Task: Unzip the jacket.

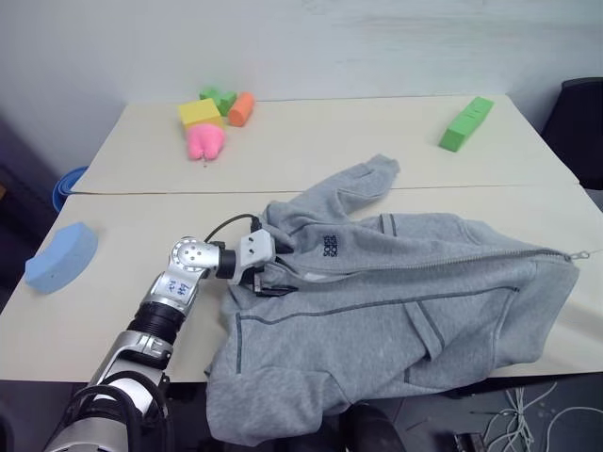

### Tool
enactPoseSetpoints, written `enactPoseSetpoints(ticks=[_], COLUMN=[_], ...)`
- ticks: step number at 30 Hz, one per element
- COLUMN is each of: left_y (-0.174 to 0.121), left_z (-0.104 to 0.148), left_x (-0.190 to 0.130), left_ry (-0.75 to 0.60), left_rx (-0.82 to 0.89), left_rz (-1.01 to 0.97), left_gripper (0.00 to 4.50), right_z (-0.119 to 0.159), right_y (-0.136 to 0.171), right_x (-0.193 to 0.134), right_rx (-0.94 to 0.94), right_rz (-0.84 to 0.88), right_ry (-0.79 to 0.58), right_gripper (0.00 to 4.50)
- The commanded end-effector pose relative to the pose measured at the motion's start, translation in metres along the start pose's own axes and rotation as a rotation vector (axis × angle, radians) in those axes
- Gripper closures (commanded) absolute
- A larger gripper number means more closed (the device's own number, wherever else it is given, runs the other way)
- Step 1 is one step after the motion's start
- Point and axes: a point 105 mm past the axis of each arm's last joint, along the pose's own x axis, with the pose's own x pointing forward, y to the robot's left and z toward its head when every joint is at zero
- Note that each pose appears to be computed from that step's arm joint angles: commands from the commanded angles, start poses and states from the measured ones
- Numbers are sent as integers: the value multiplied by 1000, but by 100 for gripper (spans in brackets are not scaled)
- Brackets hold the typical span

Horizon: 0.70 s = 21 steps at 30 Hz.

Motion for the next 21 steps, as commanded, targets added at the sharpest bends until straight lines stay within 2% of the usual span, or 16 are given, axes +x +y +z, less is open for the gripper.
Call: enactPoseSetpoints(ticks=[1, 4, 7, 9, 11, 13, 16, 18, 21], left_y=[-40, -42, -39, -36, -29, -25, -27, -25, -24], left_z=[-72, -87, -88, -75, -56, -46, -29, -17, -3], left_x=[-10, -21, -20, -12, -9, -13, -27, -39, -66], left_ry=[275, 385, 375, 255, 130, 87, 17, -37, -71], left_rx=[-108, -25, -41, -107, -198, -227, -255, -285, -278], left_rz=[-127, -153, -125, -86, -48, -35, -65, -57, -58], left_gripper=[0, 0, 0, 0, 0, 0, 0, 0, 0], right_z=[-11, -24, -28, -14, -6, -3, 12, 27, 51], right_y=[-37, -52, -48, -24, 8, 33, 58, 63, 42], right_x=[3, 8, 16, 25, 25, 18, 0, -14, -33], right_rx=[-43, 19, 87, 151, 308, 477, 651, 741, 840], right_rz=[-109, -176, -127, -15, 96, 164, 266, 317, 312], right_ry=[35, 93, 124, 56, 12, -3, -93, -185, -343], right_gripper=[448, 448, 448, 448, 448, 448, 348, 285, 182])
